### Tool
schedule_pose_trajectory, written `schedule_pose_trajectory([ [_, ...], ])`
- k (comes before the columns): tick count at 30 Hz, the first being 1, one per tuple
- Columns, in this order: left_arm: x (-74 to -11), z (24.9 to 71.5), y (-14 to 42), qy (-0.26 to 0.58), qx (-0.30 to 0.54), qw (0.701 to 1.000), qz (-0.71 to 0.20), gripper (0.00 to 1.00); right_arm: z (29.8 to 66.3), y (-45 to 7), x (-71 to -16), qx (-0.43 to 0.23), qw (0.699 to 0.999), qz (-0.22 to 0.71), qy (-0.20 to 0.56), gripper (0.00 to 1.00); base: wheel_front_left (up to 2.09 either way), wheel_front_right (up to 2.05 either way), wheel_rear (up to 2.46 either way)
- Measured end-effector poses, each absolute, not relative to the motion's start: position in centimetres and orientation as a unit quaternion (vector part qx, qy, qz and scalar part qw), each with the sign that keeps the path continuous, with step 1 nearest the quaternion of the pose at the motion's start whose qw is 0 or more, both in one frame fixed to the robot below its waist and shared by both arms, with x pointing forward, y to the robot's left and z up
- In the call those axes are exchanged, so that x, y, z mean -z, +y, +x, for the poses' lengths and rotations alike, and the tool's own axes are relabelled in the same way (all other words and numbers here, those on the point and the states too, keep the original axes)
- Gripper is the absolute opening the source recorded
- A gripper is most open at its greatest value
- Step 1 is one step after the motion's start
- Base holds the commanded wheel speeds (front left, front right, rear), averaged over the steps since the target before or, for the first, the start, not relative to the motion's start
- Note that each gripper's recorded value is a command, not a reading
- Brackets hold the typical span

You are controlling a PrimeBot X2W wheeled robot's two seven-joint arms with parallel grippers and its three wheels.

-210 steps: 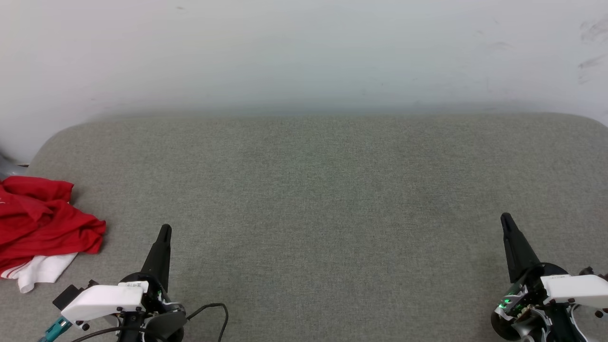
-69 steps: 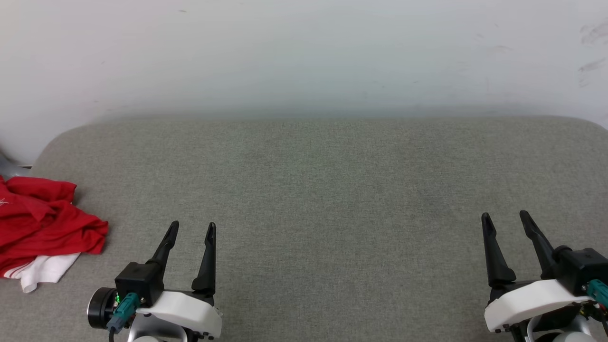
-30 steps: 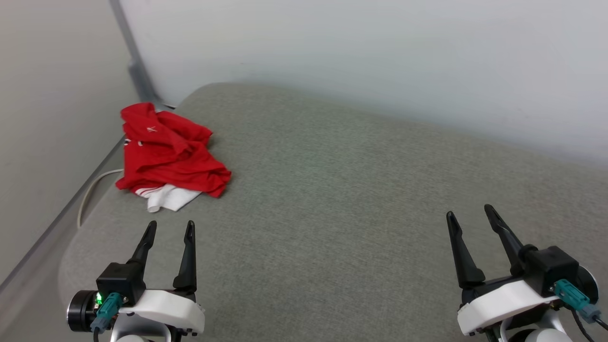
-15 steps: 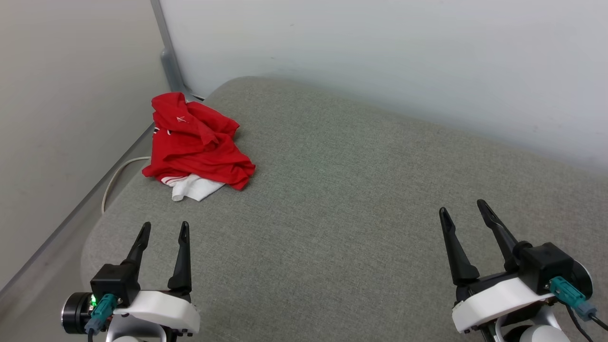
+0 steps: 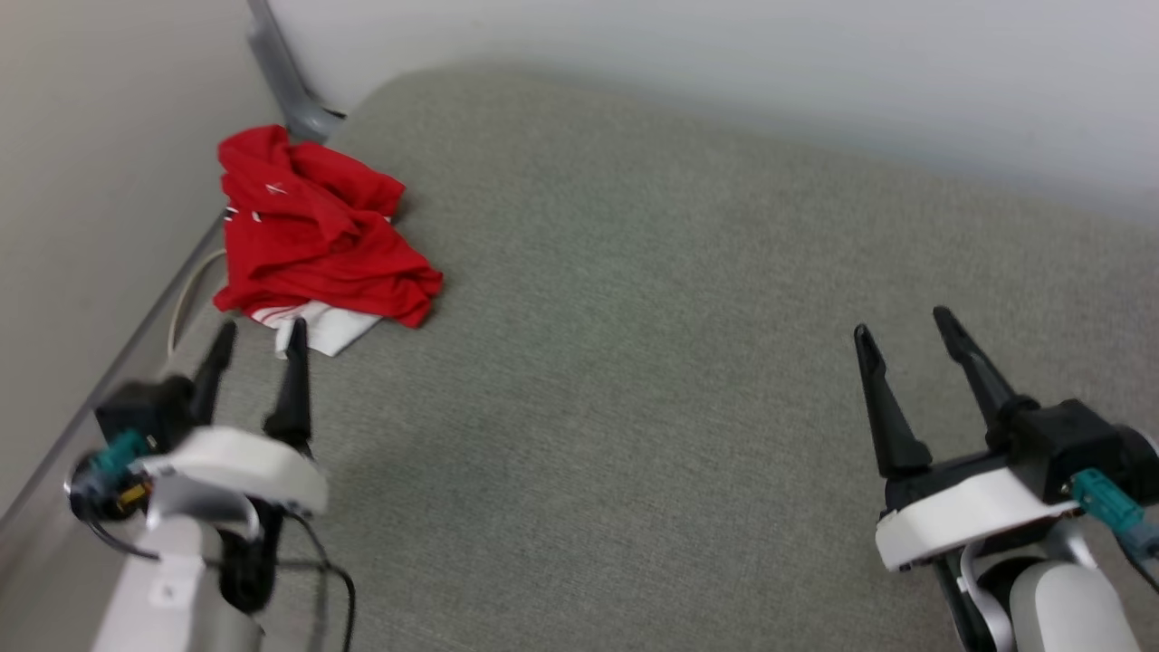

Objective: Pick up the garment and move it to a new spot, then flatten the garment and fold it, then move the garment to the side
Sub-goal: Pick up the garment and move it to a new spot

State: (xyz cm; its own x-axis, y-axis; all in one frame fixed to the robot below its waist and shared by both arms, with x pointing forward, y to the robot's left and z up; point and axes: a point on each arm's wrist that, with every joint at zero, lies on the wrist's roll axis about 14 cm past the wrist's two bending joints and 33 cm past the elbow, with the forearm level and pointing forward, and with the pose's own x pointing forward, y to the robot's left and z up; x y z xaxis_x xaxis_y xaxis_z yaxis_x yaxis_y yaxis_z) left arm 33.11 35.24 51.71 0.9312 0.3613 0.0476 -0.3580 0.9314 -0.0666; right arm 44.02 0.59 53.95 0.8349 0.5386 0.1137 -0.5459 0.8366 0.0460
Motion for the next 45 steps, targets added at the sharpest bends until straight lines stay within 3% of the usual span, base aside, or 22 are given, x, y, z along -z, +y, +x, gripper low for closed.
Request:
schedule_pose_trajectory([
  [6,-51.8,38.5,38.1,0.02,-0.181,0.982,-0.041,1.0,46.8,-0.8,-52.4,-0.258,0.965,0.037,-0.04,1.0,0.0,0.0,0.0],
  [16,-47.3,44.9,42.1,0.204,-0.175,0.961,-0.062,1.0,50.6,-2.4,-49.0,-0.23,0.972,0.039,-0.029,1.0,0.0,0.0,0.0],
  [24,-41.5,46.1,43.9,0.348,-0.184,0.914,-0.099,1.0,52.6,-3.6,-46.0,-0.212,0.976,0.036,-0.017,1.0,0.0,0.0,0.0],
  [34,-36.0,43.6,44.0,0.494,-0.198,0.834,-0.149,1.0,53.4,-4.6,-45.2,-0.201,0.979,0.029,-0.021,1.0,0.0,0.0,0.0],
  [37,-35.8,43.5,43.6,0.505,-0.197,0.824,-0.161,0.11,53.4,-4.6,-45.7,-0.2,0.979,0.029,-0.027,1.0,0.0,0.0,0.0],
  [38,-35.9,43.5,43.5,0.507,-0.197,0.823,-0.164,0.0,53.4,-4.7,-45.8,-0.199,0.979,0.028,-0.029,1.0,0.0,0.0,0.0],
  [45,-37.2,44.1,43.6,0.483,-0.191,0.847,-0.118,0.0,53.1,-5.2,-47.1,-0.193,0.98,0.031,-0.04,1.0,0.0,0.0,0.0],
])
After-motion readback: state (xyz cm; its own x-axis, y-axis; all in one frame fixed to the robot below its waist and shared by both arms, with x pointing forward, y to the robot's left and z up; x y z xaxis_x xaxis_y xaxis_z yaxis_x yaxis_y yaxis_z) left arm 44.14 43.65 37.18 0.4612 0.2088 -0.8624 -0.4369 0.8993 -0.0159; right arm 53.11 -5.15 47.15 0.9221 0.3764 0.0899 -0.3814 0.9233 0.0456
